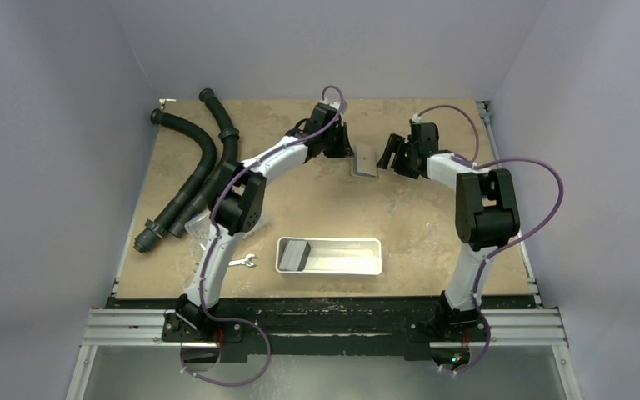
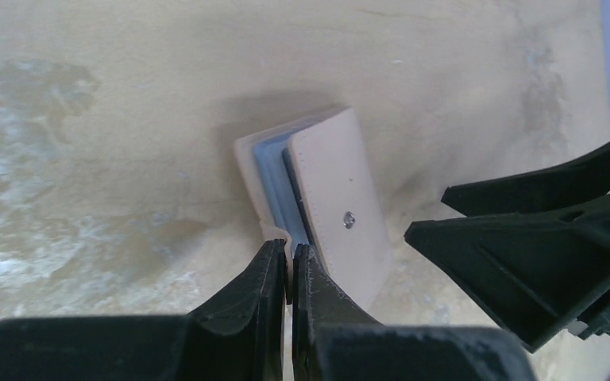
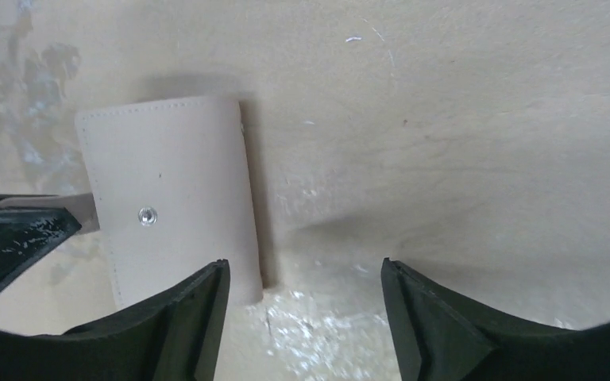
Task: Put the credit cards into the card holder
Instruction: Open the card holder at the center of the board.
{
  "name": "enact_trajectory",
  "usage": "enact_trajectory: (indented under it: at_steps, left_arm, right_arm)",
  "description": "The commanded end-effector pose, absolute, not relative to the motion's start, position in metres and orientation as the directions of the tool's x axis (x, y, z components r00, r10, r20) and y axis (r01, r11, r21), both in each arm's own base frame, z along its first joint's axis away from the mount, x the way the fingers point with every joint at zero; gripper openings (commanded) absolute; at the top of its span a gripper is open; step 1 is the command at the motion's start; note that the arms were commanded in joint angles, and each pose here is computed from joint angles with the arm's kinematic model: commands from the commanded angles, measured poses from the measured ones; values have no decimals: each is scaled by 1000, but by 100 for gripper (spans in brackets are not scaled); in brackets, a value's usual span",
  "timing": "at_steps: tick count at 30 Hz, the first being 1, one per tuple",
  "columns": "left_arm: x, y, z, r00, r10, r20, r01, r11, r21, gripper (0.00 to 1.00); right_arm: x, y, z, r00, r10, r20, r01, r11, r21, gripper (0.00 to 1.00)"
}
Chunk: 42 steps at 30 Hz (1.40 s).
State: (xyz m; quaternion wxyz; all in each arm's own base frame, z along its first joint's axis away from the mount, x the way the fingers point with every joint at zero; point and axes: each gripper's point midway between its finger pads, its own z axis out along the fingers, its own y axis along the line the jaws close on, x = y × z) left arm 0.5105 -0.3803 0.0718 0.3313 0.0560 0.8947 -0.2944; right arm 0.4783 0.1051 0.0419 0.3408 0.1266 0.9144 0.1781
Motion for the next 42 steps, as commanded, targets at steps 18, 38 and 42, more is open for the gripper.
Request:
enact_trajectory:
  at_steps: [18, 38, 42]
  left_arm:
    - [497, -405, 166, -725, -132, -675, 419, 693, -586, 0]
    - [500, -398, 169, -726, -118, -678, 416, 709, -569, 0]
    - [503, -388, 164, -729, -118, -675, 399, 728, -558, 0]
  right_arm:
    - [485, 137, 85, -665, 131, -735, -74, 968, 238, 83]
    - [485, 123, 80, -653, 200, -730, 29, 970, 240, 74]
    - [484, 104, 83, -631, 270, -727, 100, 958, 270, 63]
